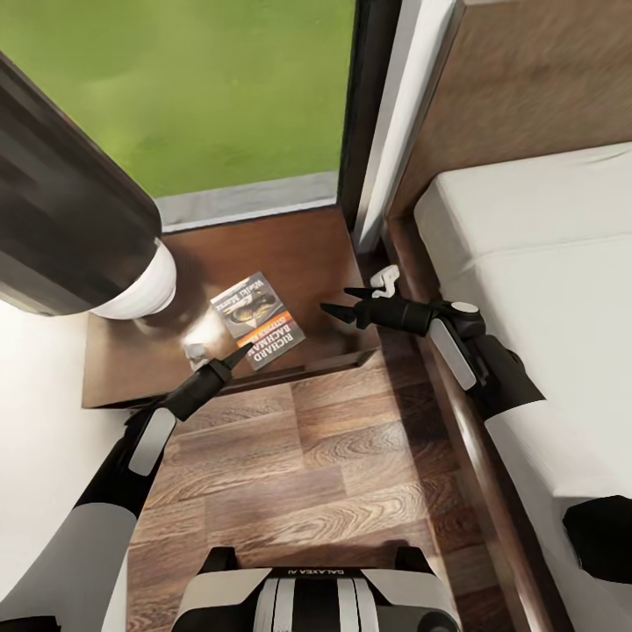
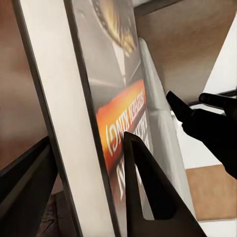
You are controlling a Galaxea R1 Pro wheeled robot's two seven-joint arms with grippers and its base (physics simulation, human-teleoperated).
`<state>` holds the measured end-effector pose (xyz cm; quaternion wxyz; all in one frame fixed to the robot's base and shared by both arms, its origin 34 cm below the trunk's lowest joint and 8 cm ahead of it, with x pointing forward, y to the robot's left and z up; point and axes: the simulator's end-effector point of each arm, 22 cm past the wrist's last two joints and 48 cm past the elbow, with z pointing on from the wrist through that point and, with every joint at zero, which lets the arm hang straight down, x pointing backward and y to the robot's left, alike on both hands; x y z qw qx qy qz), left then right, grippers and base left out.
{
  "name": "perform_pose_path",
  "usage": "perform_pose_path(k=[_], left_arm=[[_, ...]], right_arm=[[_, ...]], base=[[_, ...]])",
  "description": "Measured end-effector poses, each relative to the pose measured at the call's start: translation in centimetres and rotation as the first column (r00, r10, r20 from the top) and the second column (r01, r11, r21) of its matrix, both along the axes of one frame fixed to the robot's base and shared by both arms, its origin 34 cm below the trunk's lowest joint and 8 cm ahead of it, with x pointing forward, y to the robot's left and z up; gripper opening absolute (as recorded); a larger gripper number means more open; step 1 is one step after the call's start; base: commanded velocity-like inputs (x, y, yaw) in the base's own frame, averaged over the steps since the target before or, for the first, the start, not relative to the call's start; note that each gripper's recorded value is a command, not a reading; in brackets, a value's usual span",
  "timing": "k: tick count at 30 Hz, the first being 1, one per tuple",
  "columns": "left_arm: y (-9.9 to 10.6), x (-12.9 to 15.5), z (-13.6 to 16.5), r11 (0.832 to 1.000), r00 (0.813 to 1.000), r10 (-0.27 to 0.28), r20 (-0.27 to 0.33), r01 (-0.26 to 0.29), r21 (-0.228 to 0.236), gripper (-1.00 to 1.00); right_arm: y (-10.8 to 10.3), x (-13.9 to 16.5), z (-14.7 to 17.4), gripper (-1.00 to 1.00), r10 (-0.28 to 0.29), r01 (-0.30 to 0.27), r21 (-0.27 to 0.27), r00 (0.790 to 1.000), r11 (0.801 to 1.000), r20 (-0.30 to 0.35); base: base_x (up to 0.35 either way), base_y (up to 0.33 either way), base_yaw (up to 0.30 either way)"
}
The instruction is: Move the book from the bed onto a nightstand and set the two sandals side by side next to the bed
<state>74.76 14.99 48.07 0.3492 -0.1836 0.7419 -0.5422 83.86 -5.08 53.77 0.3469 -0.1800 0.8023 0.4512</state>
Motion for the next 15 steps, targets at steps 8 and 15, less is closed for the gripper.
perform_pose_path(k=[8, 15], left_arm=[[0.0, -0.2, -1.5, 1.000, 1.000, 0.003, -0.001, -0.003, -0.002, -1.00], [0.1, -0.4, -3.0, 1.000, 1.000, 0.003, -0.001, -0.003, -0.002, -1.00]], right_arm=[[0.0, -0.2, -1.6, 1.00, 0.001, -0.001, 0.000, 1.000, 1.000, 0.000], [0.0, -0.4, -2.9, 1.00, 0.001, -0.001, 0.000, 1.000, 1.000, 0.001]], base=[[0.000, 0.000, 0.000], [0.000, 0.000, 0.000]])
